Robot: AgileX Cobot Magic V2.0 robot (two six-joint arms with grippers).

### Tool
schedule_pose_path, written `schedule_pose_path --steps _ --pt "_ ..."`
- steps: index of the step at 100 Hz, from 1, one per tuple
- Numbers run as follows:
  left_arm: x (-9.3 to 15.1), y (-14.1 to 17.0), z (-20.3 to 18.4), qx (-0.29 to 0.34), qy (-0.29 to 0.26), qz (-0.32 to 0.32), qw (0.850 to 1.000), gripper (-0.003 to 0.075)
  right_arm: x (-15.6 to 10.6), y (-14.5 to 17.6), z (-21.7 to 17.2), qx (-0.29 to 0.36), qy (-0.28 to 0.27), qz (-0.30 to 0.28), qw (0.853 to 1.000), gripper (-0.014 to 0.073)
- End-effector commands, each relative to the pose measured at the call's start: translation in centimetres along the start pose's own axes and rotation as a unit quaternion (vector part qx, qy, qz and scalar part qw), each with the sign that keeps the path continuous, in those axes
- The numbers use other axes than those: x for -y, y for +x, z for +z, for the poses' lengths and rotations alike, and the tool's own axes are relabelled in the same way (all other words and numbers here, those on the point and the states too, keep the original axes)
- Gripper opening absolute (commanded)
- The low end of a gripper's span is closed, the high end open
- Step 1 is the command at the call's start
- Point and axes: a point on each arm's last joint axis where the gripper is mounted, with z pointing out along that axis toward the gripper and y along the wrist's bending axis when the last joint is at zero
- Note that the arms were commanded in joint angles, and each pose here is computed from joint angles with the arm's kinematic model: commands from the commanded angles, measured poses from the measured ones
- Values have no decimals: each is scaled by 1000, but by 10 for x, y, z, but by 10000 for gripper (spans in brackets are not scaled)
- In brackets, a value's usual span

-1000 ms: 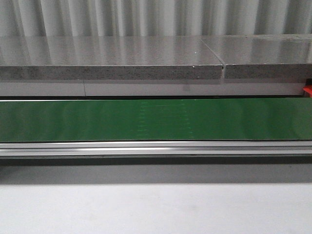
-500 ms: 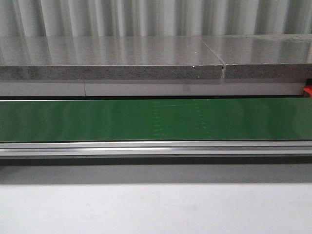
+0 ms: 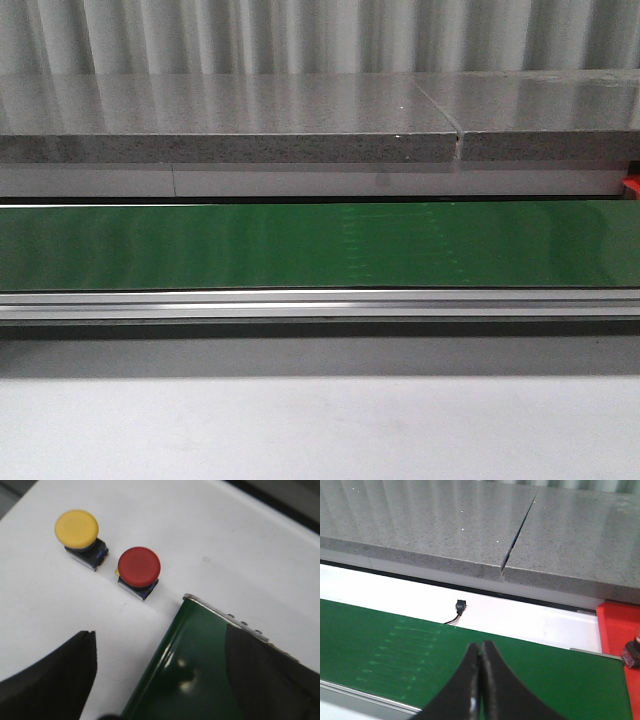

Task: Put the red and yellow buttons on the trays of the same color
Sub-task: 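Move the left gripper down toward the last red button on the table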

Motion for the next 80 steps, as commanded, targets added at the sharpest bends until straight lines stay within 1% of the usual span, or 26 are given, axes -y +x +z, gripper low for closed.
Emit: schedule_pose_path --steps 1,10,21,30,37,52,62,80 --pt "4 -15 2 10 2 -12 1000 512 2 -11 -2 30 14 4 999 -68" --pt "7 -17 20 -3 -3 -8 1000 512 2 -11 -2 30 14 4 999 -68" --pt "9 -20 29 6 3 -8 1000 512 2 -11 -2 30 14 4 999 -68" --pt "5 -23 33 13 3 -30 999 512 2 -11 -2 30 14 4 999 -68" --pt "-3 -25 36 13 -2 -49 999 512 2 -11 -2 30 14 4 999 -68" --pt "-17 -28 45 12 -14 -63 998 512 2 -11 -2 30 14 4 999 -68" --pt "-21 -28 51 7 -18 -66 998 512 2 -11 -2 30 14 4 999 -68" --pt "-19 -30 54 18 -7 -70 997 512 2 -11 -2 30 14 4 999 -68"
